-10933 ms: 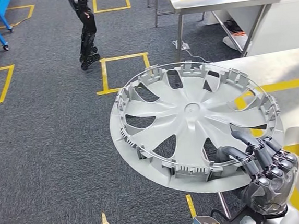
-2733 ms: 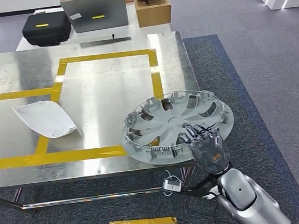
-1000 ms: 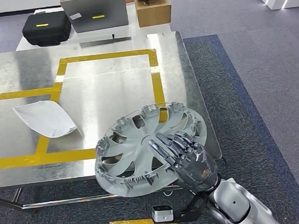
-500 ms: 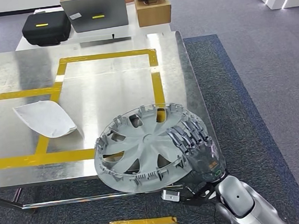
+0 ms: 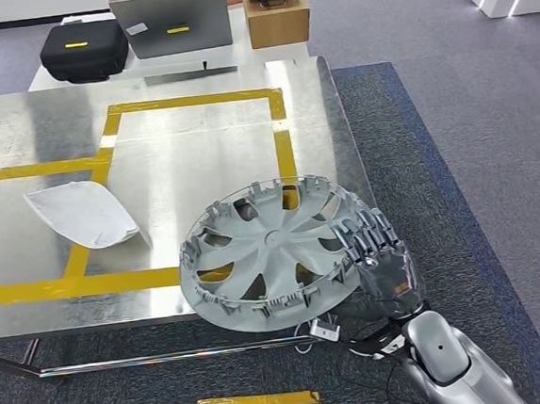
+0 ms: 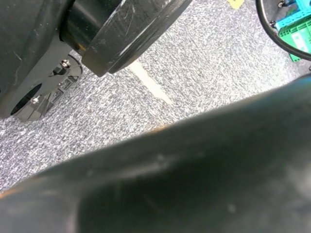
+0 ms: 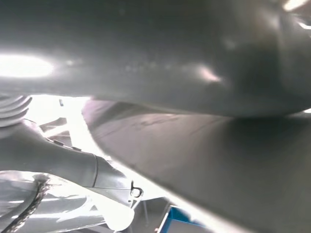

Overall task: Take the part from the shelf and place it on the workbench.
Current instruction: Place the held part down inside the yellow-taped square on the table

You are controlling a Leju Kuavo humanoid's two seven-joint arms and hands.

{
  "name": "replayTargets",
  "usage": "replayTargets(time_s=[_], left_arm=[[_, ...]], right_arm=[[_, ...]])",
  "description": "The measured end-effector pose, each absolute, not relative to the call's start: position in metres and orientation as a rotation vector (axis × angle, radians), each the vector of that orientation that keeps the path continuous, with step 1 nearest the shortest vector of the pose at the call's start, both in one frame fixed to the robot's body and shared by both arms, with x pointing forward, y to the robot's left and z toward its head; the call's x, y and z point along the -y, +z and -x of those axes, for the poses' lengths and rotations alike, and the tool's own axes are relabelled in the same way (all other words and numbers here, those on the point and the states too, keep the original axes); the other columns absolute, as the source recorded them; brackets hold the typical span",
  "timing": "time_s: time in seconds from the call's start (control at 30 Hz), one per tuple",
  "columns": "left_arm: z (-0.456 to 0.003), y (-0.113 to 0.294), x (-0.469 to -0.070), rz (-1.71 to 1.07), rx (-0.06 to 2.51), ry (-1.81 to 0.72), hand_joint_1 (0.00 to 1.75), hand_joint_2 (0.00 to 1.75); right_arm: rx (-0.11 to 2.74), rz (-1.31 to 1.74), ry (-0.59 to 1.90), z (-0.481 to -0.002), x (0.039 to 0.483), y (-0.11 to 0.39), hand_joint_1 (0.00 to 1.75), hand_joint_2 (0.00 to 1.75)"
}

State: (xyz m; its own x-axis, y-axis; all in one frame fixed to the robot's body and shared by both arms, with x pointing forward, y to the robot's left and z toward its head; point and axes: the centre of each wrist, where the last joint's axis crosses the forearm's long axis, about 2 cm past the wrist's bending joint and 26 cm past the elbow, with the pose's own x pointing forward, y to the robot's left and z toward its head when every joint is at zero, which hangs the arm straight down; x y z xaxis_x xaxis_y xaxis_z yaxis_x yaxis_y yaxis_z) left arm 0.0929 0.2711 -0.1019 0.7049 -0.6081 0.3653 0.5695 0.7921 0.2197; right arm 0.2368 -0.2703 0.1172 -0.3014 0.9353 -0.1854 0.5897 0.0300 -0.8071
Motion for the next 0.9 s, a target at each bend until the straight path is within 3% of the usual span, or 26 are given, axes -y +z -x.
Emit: replayTargets(time_s=[0.9], left_arm=[[-0.091,-0.102,-0.271,-0.092,0.436,-0.655,0.0,0.0]], right_arm=[[1.816,1.595,1.18,-0.24,0.291,0.11,0.0,0.0]])
